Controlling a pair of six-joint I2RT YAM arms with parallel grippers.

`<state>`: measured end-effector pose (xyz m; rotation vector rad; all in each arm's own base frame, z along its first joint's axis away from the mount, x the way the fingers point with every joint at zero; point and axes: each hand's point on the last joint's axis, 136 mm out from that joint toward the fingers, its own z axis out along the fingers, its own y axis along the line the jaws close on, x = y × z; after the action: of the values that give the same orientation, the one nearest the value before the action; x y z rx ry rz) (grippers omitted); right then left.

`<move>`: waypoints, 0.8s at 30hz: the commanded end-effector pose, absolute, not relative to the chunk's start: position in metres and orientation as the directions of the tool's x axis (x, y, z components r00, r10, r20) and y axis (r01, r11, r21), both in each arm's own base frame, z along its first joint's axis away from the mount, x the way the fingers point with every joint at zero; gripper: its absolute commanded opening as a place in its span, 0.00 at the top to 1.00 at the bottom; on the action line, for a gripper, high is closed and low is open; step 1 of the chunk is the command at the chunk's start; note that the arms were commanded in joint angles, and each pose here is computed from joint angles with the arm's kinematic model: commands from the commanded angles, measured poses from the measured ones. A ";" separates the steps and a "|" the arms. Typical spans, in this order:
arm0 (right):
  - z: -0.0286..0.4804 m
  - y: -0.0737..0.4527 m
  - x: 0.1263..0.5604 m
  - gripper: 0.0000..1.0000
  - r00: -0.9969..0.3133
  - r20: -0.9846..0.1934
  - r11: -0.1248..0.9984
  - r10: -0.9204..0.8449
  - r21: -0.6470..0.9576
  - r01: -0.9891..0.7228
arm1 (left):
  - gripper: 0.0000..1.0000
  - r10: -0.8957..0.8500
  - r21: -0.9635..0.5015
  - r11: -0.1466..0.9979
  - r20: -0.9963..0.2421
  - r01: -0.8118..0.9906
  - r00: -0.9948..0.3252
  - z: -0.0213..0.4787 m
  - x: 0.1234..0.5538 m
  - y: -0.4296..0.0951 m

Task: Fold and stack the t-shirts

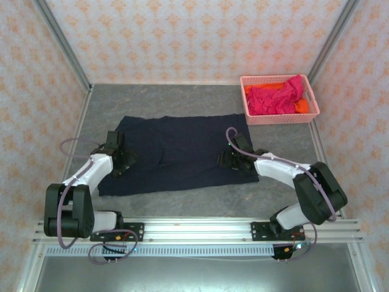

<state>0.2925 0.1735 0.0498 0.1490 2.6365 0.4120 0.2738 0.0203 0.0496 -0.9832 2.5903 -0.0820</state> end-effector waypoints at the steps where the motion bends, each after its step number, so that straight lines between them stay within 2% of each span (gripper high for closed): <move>1: 0.112 0.183 0.328 0.34 -0.807 -0.542 0.922 0.235 0.388 0.008 | 0.27 -0.641 -0.198 0.750 -0.454 -0.631 -0.619 0.109 0.309 0.037; 6: 0.151 0.171 0.387 0.34 -0.717 -0.648 0.939 0.256 0.344 0.025 | 0.21 -0.590 -0.125 0.751 -0.567 -0.648 -0.575 0.156 0.371 0.060; 11: 0.165 0.172 0.433 0.34 -0.689 -0.671 0.938 0.275 0.344 0.040 | 0.20 -0.532 -0.014 0.759 -0.589 -0.651 -0.608 0.164 0.438 0.076; 16: 0.167 0.177 0.447 0.34 -0.687 -0.670 0.933 0.283 0.357 0.037 | 0.28 -0.544 0.025 0.770 -0.497 -0.637 -0.676 0.128 0.492 0.071; 24: 0.148 0.173 0.441 0.34 -0.712 -0.645 0.938 0.278 0.343 0.055 | 0.35 -0.543 0.124 0.758 -0.425 -0.640 -0.725 0.076 0.515 0.077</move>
<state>0.4427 0.1786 0.1545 0.2381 2.3276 0.4226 0.5260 0.0715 0.0756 -0.9092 2.5423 0.2774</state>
